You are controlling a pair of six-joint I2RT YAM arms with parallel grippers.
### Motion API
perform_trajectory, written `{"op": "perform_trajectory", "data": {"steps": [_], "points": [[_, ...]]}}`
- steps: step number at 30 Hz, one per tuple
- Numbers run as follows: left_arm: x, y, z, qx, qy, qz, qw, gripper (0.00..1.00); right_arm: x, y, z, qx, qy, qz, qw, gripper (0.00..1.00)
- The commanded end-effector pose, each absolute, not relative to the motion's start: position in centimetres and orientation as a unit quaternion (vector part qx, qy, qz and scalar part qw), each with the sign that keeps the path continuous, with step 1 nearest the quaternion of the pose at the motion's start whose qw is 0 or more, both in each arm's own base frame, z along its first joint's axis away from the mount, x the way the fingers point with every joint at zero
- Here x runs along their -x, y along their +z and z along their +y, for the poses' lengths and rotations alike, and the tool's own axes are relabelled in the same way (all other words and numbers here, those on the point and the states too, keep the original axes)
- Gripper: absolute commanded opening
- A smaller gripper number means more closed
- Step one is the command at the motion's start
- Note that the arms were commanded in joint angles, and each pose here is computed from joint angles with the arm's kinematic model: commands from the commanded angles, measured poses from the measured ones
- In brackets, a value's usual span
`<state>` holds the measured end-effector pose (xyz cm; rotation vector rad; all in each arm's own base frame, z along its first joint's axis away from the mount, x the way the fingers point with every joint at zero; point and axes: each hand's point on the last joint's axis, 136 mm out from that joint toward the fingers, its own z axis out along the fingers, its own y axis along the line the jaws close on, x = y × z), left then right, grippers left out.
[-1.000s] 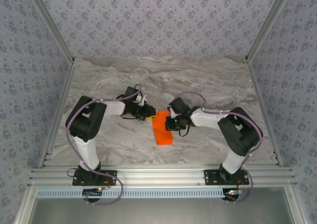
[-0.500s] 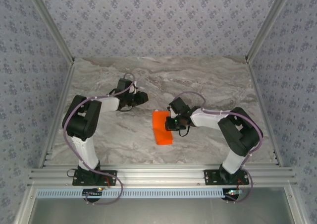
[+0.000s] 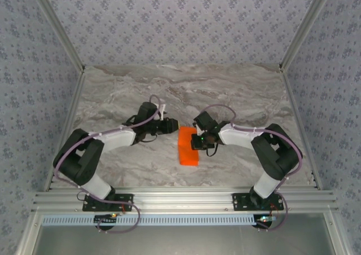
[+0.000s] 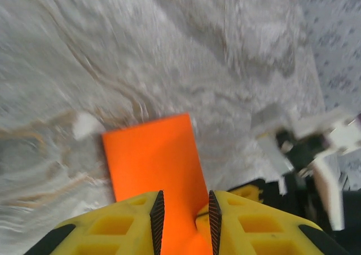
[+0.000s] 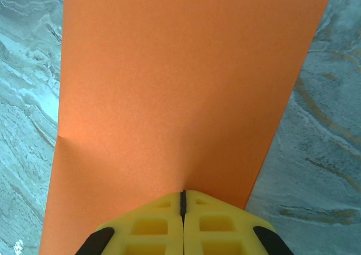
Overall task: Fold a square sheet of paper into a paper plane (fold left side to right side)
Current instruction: Hold the square sheet of paper at the center of the table.
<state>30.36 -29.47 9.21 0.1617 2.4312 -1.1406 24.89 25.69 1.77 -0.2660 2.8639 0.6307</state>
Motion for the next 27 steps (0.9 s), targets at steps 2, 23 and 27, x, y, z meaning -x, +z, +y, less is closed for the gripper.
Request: {"op": "perform_trajectory", "data": {"steps": [2, 23, 27], "points": [[-29.7, 6.8, -31.7, -0.061, -0.420, 0.884, 0.195, 0.29, -23.5, -0.4, 24.3, 0.087, 0.172, 0.979, 0.067, 0.04], [-27.8, 1.0, -31.6, -0.057, -0.350, 0.924, 0.146, 0.28, -28.2, 7.8, 25.8, 0.071, 0.325, 0.932, 0.140, 0.04], [-27.6, 0.4, -31.4, -0.056, -0.339, 0.928, 0.142, 0.28, -30.2, 8.8, 25.5, 0.061, 0.341, 0.925, 0.154, 0.04]]}}
